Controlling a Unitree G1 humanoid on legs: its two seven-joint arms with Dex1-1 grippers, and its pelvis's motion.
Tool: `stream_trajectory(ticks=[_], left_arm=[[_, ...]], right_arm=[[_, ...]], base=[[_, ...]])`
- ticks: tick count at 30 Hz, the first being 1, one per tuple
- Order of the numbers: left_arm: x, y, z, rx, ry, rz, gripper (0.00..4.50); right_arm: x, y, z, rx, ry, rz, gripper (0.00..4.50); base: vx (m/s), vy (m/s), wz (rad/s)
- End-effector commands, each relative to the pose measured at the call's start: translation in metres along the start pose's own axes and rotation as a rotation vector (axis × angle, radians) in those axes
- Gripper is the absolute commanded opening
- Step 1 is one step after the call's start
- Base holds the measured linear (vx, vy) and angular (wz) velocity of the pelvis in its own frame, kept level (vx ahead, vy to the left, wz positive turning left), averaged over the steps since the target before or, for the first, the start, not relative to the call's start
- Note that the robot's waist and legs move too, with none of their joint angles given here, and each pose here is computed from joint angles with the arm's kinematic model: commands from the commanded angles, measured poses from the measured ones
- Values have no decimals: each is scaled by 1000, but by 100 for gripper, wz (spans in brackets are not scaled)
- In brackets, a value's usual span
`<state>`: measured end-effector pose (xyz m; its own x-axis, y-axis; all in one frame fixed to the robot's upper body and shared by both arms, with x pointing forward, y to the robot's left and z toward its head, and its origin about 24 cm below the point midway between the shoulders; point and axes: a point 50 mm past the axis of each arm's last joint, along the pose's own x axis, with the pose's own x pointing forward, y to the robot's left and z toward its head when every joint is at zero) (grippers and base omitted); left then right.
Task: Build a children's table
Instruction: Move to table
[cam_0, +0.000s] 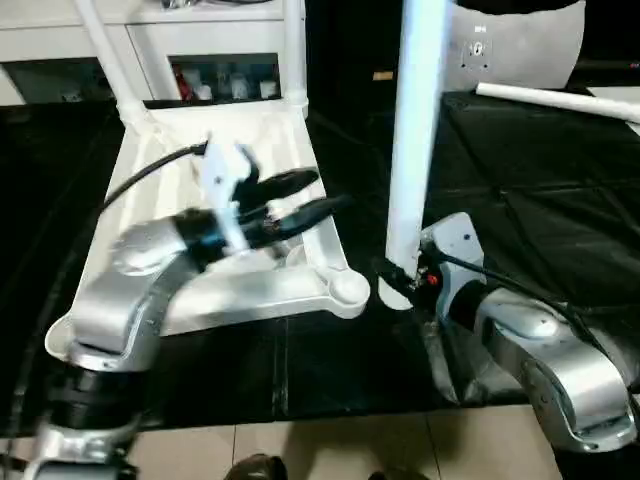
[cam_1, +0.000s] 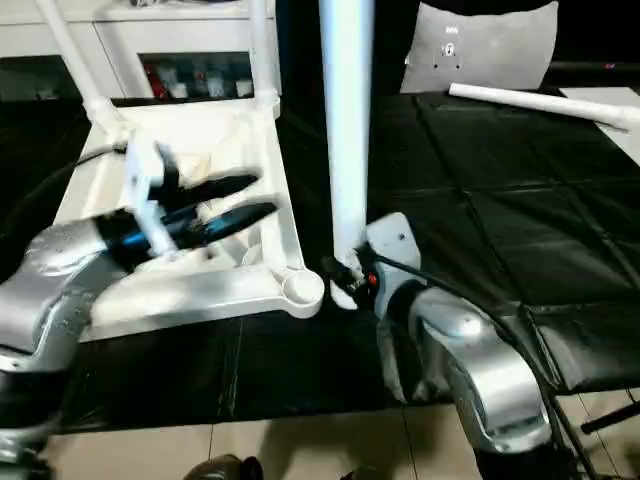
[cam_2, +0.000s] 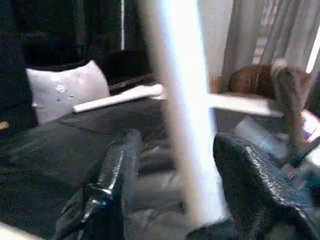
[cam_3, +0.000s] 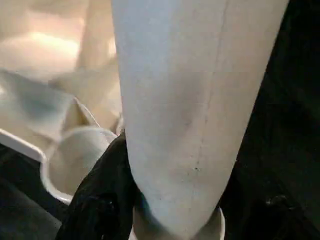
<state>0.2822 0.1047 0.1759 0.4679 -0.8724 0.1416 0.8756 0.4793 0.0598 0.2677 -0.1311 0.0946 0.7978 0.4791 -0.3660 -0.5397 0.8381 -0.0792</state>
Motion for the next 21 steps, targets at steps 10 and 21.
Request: stream_trajectory(ticks=[10,21], left_arm=[[22,-5,-14,-56,97,154,355],[22,22,-13,-171,44,433,361]], right_arm=[[8,9,8,-108,49,37,189],[8,17,9,-124,41,66,189]], base=[[0,0,0],[0,0,0]])
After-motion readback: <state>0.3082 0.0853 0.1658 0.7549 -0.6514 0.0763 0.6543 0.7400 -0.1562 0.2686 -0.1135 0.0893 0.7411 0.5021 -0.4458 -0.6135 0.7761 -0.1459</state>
